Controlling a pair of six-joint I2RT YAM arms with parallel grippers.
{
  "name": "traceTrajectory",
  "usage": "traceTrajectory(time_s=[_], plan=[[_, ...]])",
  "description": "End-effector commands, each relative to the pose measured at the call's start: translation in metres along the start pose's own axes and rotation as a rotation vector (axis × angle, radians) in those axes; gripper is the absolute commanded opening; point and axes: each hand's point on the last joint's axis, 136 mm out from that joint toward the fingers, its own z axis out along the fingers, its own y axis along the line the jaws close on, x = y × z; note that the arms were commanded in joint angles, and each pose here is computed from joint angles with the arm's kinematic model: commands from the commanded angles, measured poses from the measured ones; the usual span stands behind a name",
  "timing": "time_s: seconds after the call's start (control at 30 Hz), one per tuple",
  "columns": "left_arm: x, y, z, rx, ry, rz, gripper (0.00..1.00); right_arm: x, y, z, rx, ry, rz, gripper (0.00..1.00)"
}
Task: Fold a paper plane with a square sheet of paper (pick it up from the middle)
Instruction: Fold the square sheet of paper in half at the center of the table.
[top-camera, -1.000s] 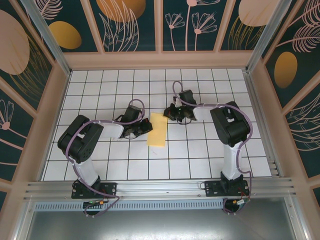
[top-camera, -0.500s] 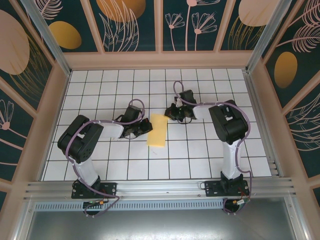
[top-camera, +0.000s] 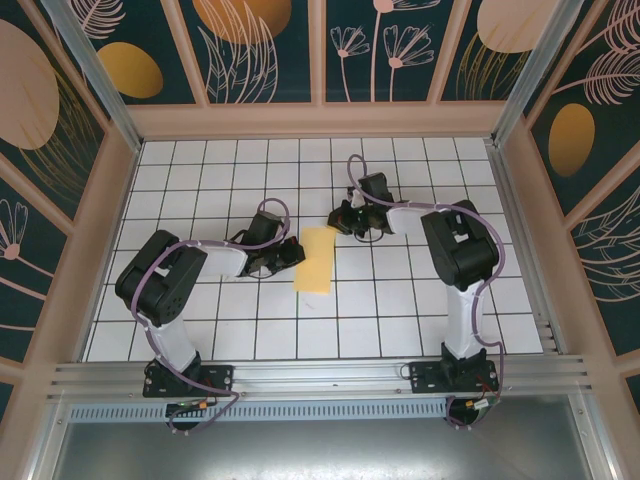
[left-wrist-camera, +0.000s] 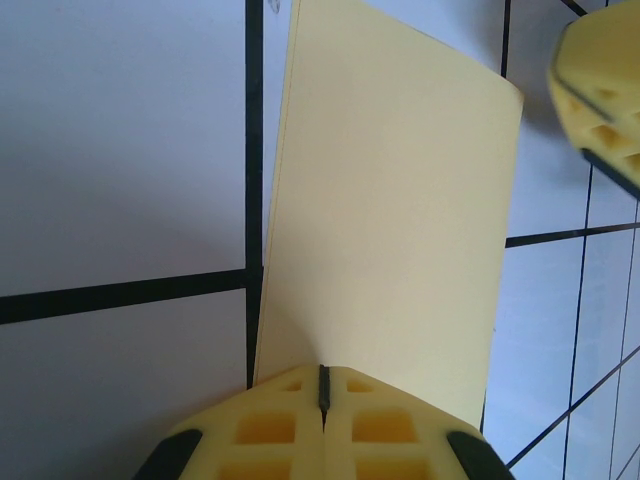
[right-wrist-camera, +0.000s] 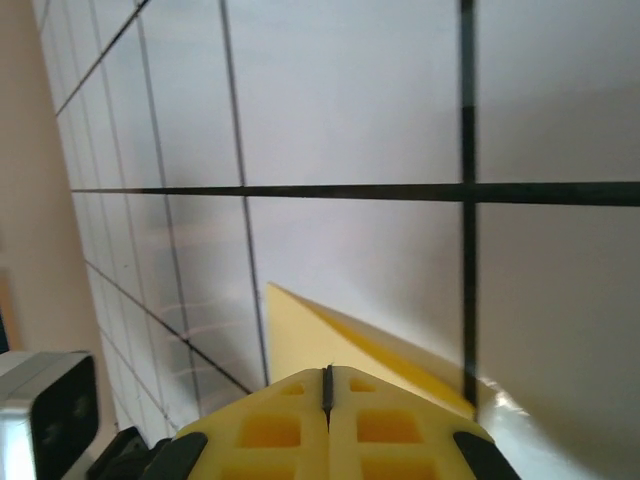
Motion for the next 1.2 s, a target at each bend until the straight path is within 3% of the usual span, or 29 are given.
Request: traceTrajectory(time_s=[0.0,0.43,0.83,1.17], plan=[[0.05,0.064,0.006,-0.206,0.144,-0.058,0.0,-0.005,0.02,-0.009,-0.051,-0.007,-0.026,0.0],[0.053,0.066,0.005,-0.21,0.15,-0.058,0.0,0.018,-0.051,0.019,0.116,0.067,0.119,0.0],[0.052,0.066,0.003,-0.211,0.139,-0.059,0.0,0.002,0.022,-0.022,-0.007,0.003,0.014,0.0],[0.051,0.064,0.002,-0.204,0.135,-0.058,0.0,0.052,0.005,-0.001,0.004,0.068,0.049,0.0]])
